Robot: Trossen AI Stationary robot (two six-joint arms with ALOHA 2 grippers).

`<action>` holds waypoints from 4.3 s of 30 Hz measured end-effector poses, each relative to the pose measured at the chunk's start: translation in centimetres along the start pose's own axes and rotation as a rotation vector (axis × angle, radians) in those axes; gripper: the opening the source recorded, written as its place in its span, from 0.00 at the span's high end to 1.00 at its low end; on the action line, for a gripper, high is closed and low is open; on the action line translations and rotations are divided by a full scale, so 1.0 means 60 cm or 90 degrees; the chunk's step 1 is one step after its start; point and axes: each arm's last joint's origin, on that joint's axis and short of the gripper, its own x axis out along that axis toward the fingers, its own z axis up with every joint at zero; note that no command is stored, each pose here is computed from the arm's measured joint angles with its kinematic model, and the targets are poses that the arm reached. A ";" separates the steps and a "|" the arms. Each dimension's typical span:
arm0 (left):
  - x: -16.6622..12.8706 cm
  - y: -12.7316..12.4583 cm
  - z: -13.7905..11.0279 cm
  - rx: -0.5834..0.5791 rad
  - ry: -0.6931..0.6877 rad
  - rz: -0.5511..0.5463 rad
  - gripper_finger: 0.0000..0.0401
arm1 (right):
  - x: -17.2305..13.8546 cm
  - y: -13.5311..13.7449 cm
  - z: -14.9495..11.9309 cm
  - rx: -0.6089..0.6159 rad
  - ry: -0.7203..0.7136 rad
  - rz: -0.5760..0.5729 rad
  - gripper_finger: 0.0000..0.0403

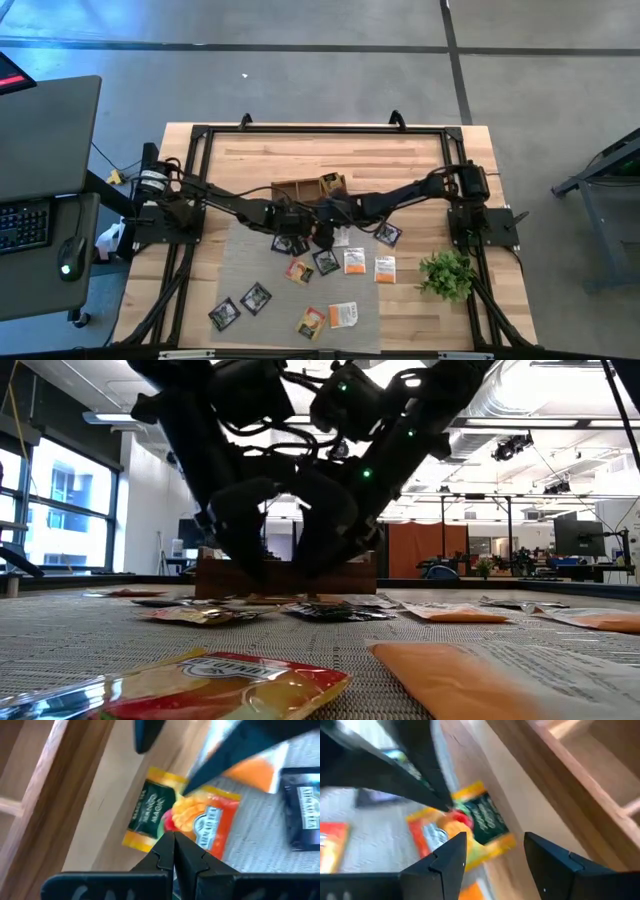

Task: Pick & Place Tea
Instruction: Put the yellow tea bag into the right section of the wooden organizer

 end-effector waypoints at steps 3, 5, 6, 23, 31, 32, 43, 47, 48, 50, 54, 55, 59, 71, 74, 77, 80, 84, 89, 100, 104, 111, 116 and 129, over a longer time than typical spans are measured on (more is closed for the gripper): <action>0.001 0.008 -0.004 -0.003 0.025 0.015 1.00 | 0.001 -0.010 -0.005 -0.009 0.023 -0.030 0.52; 0.002 0.012 -0.008 -0.020 0.047 0.016 1.00 | 0.003 -0.019 -0.004 0.006 0.033 -0.023 0.52; 0.002 0.014 -0.010 -0.026 0.059 0.020 1.00 | 0.005 -0.023 -0.003 0.017 0.034 -0.017 0.52; 0.019 0.007 -0.009 -0.020 0.053 -0.008 1.00 | 0.007 -0.032 -0.001 0.105 0.034 0.002 0.52; 0.028 0.000 0.002 -0.013 0.003 -0.026 1.00 | 0.008 -0.031 -0.002 0.137 0.044 0.017 0.52; 0.038 -0.004 0.004 -0.011 -0.008 -0.037 1.00 | 0.008 -0.031 -0.002 0.140 0.045 0.018 0.52; 0.069 0.000 0.012 -0.017 -0.021 -0.078 1.00 | -0.005 -0.028 -0.014 0.160 0.094 -0.015 0.52; 0.070 -0.003 0.018 -0.003 -0.048 -0.091 1.00 | -0.008 -0.024 -0.019 0.181 0.111 -0.022 0.52; 0.070 -0.003 0.018 -0.002 -0.048 -0.089 1.00 | -0.009 -0.024 -0.021 0.183 0.117 -0.026 0.52; 0.070 -0.003 0.018 -0.001 -0.050 -0.078 1.00 | -0.010 -0.023 -0.025 0.187 0.128 -0.032 0.52; 0.050 0.003 0.012 -0.008 -0.027 -0.047 1.00 | -0.014 -0.016 -0.028 0.178 0.125 -0.042 0.52; 0.043 0.004 0.008 -0.010 -0.015 -0.035 1.00 | -0.016 -0.014 -0.029 0.176 0.126 -0.042 0.53; 0.013 -0.001 0.008 -0.016 -0.029 -0.020 1.00 | -0.018 -0.008 -0.032 0.170 0.131 -0.037 0.57; -0.026 -0.006 -0.015 -0.066 -0.012 0.068 1.00 | -0.016 -0.002 -0.021 0.129 0.090 -0.002 0.62; 0.005 -0.001 -0.030 -0.074 0.009 0.094 1.00 | -0.016 0.000 -0.019 0.130 0.087 0.011 0.59; 0.020 0.001 -0.031 -0.084 0.016 0.083 1.00 | -0.017 0.002 -0.020 0.132 0.090 0.017 0.56; 0.033 0.004 -0.028 -0.082 0.013 0.084 1.00 | -0.017 0.006 -0.018 0.133 0.086 0.038 0.53; 0.037 -0.004 -0.016 -0.055 -0.026 0.042 1.00 | -0.017 0.009 -0.017 0.133 0.076 0.038 0.50; 0.038 -0.010 -0.009 -0.039 -0.041 -0.002 1.00 | -0.018 0.006 -0.023 0.124 0.099 0.020 0.49; 0.038 -0.012 -0.008 -0.040 -0.037 -0.023 1.00 | -0.019 -0.006 -0.028 0.061 0.108 -0.045 0.49; 0.038 -0.013 -0.008 -0.041 -0.039 -0.025 1.00 | -0.018 -0.008 -0.034 0.060 0.130 -0.047 0.49; 0.037 -0.013 -0.008 -0.041 -0.041 -0.021 1.00 | -0.007 -0.005 -0.042 0.053 0.131 -0.059 0.49; 0.037 -0.011 -0.009 -0.043 -0.036 -0.014 1.00 | 0.004 -0.006 -0.052 0.050 0.149 -0.073 0.54; 0.017 -0.009 0.004 -0.063 -0.050 0.007 1.00 | 0.003 -0.009 -0.055 0.017 0.162 -0.079 0.98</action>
